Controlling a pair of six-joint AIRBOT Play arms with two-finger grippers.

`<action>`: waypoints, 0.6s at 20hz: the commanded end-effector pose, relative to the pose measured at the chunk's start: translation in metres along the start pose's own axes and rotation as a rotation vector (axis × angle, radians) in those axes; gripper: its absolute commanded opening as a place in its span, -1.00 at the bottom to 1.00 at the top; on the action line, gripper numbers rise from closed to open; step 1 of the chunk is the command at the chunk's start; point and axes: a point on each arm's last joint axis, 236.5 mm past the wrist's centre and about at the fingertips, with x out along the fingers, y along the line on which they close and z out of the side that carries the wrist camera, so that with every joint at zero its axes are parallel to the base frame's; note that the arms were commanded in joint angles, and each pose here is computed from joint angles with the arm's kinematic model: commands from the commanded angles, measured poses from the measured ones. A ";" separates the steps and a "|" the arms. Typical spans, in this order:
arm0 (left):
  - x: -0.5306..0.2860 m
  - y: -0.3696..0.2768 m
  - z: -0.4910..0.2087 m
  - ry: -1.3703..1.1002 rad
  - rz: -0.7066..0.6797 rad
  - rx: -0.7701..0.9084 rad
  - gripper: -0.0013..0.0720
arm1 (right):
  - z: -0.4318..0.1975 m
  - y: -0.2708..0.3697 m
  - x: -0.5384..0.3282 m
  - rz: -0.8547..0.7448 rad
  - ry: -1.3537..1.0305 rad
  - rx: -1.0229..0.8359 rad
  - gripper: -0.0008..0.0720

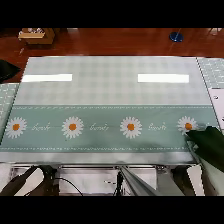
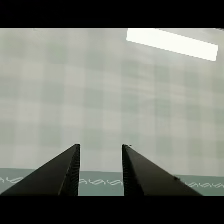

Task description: Fold the shirts.

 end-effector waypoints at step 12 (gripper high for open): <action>0.006 0.017 0.019 -0.073 0.041 -0.010 -0.05 | 0.075 0.012 0.030 -0.077 -0.285 -0.133 0.38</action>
